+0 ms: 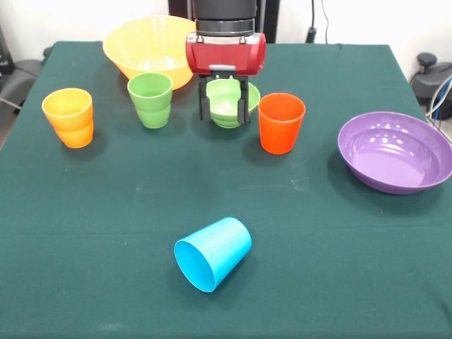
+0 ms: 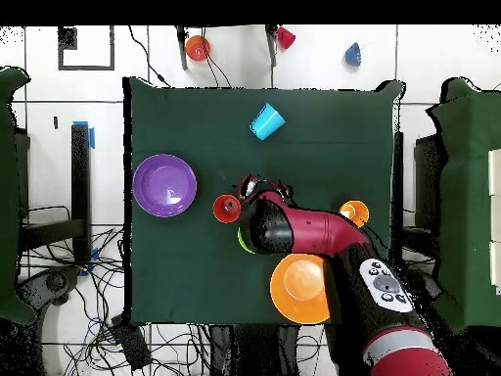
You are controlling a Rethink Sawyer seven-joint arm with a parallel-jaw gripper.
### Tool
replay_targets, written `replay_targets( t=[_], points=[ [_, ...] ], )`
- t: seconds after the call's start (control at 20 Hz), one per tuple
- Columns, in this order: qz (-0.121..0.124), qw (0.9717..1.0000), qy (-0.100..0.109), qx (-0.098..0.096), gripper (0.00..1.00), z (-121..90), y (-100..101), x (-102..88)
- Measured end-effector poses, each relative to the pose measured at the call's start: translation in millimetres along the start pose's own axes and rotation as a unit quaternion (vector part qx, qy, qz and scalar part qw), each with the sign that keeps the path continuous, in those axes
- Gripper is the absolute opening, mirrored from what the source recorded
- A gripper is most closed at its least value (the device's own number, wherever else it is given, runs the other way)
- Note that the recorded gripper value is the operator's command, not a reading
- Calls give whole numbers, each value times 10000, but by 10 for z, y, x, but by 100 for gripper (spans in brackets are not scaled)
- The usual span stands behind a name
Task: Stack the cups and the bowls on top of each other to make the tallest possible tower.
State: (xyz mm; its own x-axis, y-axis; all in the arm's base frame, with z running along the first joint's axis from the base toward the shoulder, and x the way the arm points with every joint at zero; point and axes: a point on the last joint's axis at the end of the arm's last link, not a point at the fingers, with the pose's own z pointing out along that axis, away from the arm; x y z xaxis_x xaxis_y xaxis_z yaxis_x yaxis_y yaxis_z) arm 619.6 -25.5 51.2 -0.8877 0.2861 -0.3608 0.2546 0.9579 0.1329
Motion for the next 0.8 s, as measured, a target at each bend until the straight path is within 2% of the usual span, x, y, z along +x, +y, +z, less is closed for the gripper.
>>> replay_targets(
  t=[0.4, 0.8],
  points=[
    [166, 9994, 77, -287, 100, 135, 62, 63],
    [230, 9978, 174, -601, 100, 198, 252, 185]
  ],
)
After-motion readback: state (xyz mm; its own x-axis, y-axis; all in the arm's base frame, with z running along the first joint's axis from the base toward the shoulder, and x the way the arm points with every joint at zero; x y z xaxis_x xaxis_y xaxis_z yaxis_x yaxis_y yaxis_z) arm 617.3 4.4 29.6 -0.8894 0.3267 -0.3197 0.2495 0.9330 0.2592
